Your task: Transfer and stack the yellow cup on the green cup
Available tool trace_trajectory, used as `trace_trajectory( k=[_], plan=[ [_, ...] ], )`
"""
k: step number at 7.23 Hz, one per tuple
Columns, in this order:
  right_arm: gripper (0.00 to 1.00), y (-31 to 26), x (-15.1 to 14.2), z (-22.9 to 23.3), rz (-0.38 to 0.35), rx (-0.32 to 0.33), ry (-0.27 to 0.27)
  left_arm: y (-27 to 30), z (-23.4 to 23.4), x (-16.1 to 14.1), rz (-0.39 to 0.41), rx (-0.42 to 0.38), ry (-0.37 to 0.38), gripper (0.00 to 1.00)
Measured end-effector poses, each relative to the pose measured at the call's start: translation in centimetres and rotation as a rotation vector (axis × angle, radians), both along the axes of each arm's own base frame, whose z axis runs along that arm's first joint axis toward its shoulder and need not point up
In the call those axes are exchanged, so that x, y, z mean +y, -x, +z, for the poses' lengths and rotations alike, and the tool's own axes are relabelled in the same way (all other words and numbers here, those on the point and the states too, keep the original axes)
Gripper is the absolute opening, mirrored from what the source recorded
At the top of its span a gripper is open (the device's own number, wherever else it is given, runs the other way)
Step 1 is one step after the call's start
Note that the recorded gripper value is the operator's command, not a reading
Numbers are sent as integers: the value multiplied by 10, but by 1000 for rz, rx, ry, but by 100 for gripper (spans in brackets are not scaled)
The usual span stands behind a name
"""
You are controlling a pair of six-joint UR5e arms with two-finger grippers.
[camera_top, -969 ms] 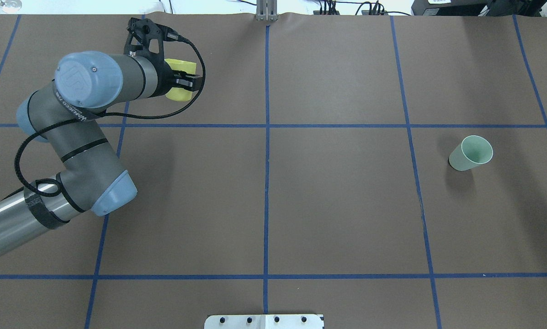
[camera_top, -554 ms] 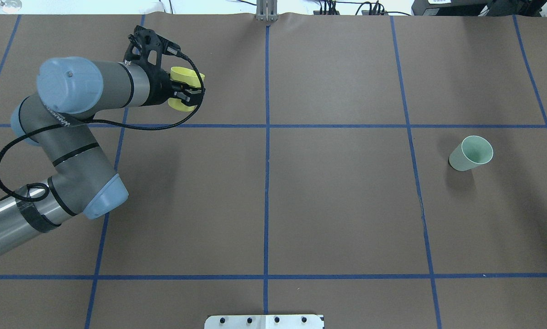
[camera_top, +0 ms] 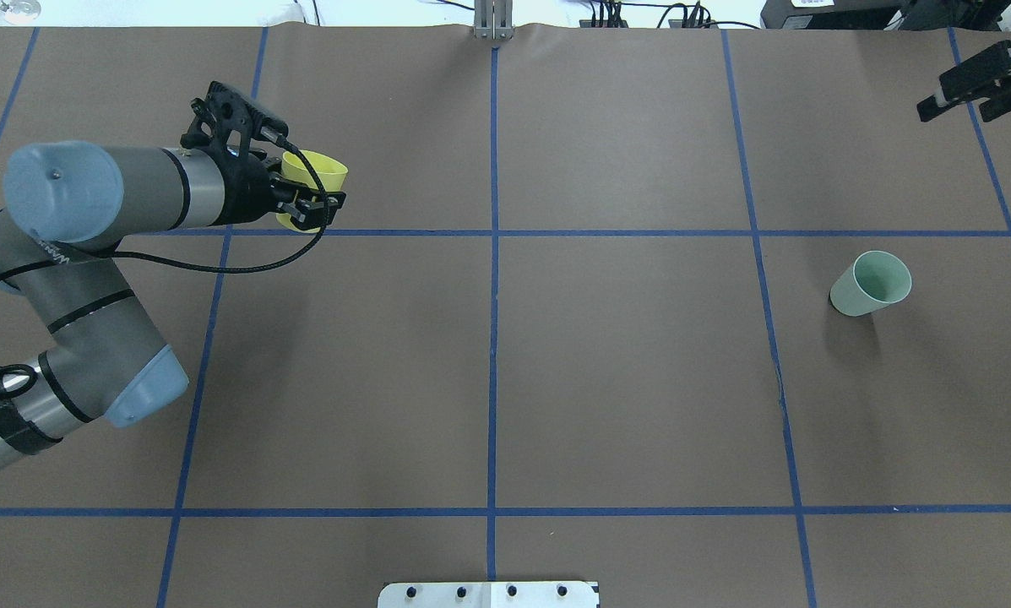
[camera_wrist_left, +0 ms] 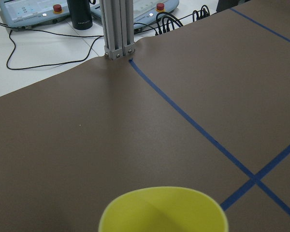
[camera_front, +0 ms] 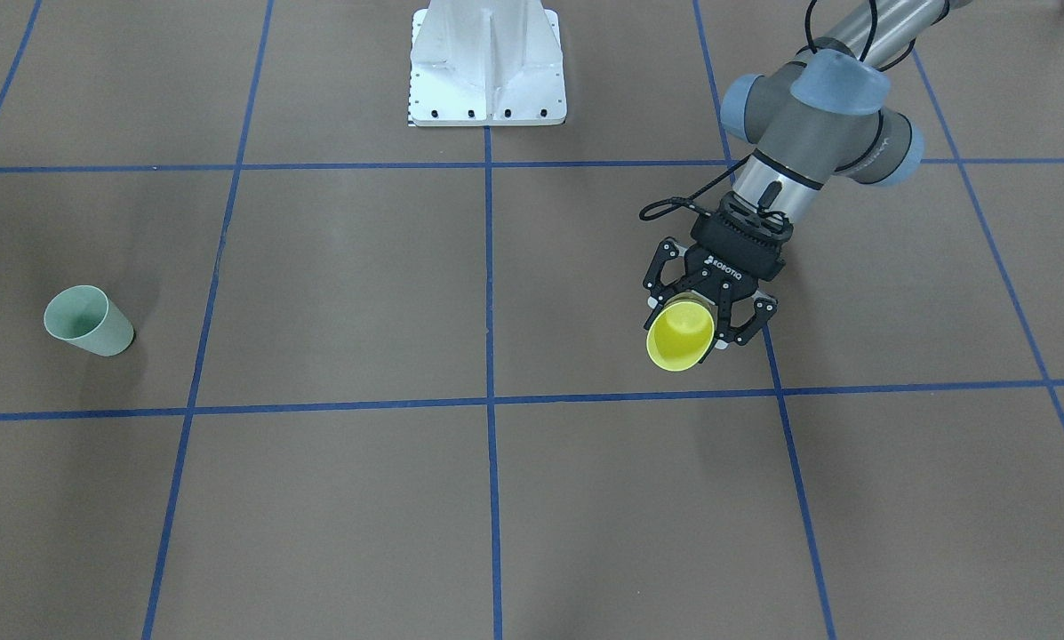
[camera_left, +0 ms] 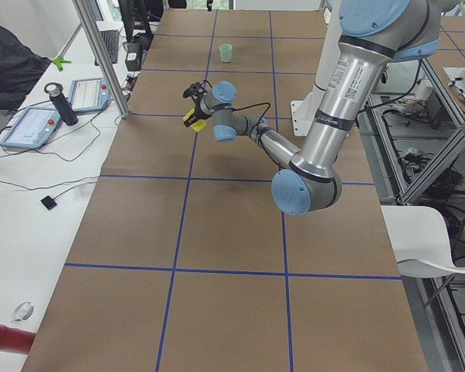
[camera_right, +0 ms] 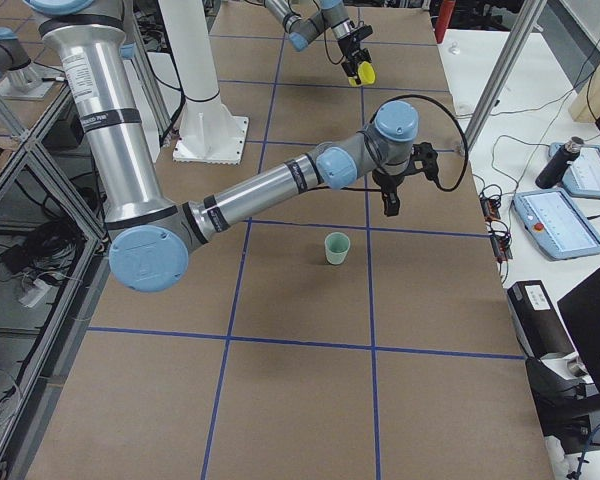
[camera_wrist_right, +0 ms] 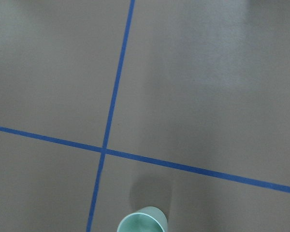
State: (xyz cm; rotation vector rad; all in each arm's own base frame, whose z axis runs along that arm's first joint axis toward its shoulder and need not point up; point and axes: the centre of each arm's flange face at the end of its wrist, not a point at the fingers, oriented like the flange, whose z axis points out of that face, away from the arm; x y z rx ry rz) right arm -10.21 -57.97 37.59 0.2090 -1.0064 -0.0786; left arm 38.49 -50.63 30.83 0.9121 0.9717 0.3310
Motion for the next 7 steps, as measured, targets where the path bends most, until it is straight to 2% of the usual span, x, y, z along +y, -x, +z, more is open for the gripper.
trace_trajectory(
  k=[2,5,7],
  plan=[
    [99,74,4,-46,8,-79,15,5,-1,7,6,11,-12,0],
    [99,169,38,-81,40,-218,39,5,-11,14,10,71,-41,0],
    [99,213,57,-110,17,-278,81,6,-23,19,25,108,-61,0]
  ],
)
